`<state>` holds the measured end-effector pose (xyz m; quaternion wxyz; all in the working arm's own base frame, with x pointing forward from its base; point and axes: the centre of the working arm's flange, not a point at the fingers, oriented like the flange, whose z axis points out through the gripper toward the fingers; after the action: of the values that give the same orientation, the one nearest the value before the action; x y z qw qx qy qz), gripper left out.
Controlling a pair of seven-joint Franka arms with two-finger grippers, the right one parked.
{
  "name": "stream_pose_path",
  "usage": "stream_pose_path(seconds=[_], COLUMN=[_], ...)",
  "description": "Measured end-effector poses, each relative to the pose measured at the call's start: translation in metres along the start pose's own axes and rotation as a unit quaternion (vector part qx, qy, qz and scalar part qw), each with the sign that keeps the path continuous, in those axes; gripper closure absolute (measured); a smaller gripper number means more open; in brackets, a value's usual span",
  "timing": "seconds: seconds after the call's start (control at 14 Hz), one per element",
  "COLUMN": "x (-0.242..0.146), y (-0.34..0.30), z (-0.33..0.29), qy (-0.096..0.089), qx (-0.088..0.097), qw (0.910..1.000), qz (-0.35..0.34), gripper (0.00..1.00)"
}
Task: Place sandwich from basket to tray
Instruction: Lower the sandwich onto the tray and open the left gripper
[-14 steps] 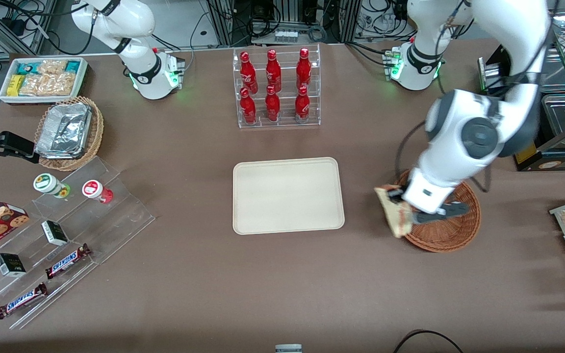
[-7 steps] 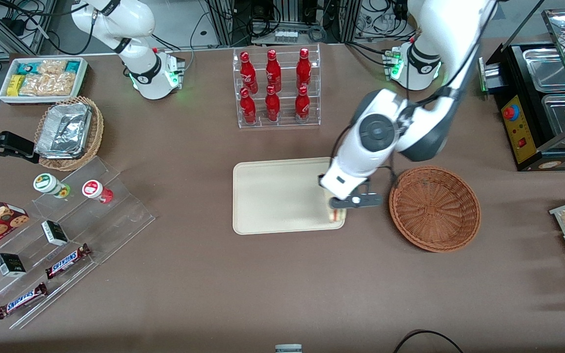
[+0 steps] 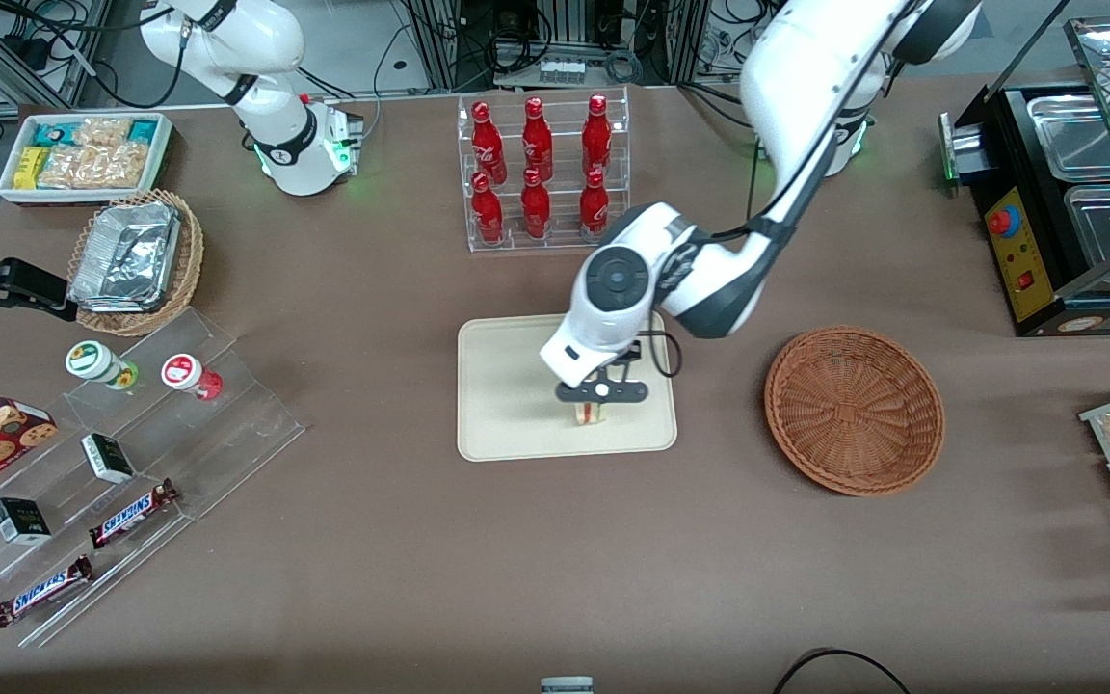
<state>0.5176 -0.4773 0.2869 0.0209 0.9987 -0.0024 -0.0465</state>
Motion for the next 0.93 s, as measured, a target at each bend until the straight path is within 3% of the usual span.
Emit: stream_pose_path(seconds=[0.57,0.93], x=[-0.018,-0.015], y=[0.025,0.025], z=[0.041,0.039], qy=[-0.003,0.005], qx=[0.004,0.007], qw=[0.9998,0.9998], qz=[0.019,0.019], gripper=[0.81,0.35])
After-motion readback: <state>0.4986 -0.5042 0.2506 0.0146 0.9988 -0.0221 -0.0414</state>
